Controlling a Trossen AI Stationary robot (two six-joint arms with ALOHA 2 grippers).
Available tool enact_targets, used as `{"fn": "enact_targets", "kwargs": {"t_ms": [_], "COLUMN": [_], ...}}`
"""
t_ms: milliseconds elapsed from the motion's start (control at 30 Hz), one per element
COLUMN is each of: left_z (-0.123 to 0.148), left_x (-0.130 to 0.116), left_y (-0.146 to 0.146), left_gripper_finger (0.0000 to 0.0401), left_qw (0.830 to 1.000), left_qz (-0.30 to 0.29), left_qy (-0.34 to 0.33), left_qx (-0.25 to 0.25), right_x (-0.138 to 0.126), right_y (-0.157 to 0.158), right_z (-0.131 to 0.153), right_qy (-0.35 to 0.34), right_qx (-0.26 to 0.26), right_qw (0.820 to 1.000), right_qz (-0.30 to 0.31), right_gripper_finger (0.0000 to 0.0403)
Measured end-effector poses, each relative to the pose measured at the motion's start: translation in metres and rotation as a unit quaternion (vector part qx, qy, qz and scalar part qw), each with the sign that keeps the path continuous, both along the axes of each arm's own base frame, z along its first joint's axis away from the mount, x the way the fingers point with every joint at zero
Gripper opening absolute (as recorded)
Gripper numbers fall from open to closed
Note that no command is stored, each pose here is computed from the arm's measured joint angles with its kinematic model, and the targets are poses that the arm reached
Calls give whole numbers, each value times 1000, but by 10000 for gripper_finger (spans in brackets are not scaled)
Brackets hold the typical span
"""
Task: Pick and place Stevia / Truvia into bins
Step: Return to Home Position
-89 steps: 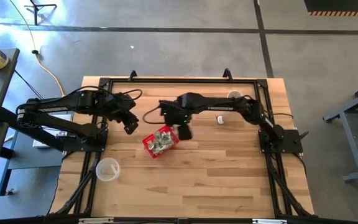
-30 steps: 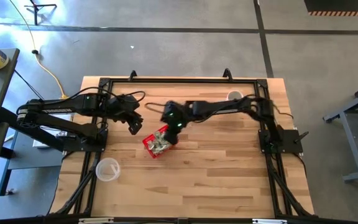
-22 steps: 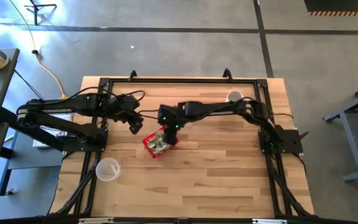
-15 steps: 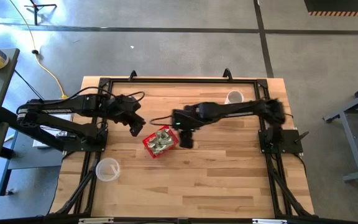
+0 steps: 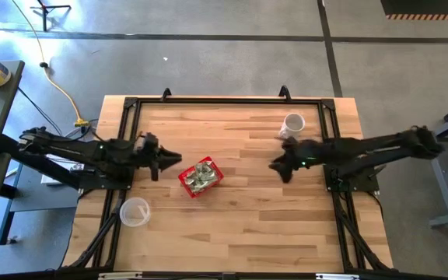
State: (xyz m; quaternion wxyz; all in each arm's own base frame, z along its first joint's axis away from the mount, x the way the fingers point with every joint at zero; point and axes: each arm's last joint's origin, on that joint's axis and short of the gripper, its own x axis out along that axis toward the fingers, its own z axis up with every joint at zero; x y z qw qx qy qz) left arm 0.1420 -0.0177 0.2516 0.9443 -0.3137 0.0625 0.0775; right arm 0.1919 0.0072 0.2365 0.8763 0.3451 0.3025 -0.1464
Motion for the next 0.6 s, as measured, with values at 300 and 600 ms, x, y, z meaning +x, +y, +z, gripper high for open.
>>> {"fn": "enact_targets", "kwargs": {"t_ms": [300, 600], "left_z": [-13, -25], "left_x": [-27, -40], "left_y": [35, 46], "left_gripper_finger": [131, 131], "left_qw": [994, 998], "left_qz": [70, 17], "left_qy": [-54, -11], "left_qx": [70, 62], "right_x": [-64, -80], "right_y": [-27, -30], "right_z": [-36, -49], "right_qy": [-350, -399], "right_qx": [-65, -108], "right_qw": [934, 908], "right_qz": [23, 66], "right_gripper_finger": [124, 124]}}
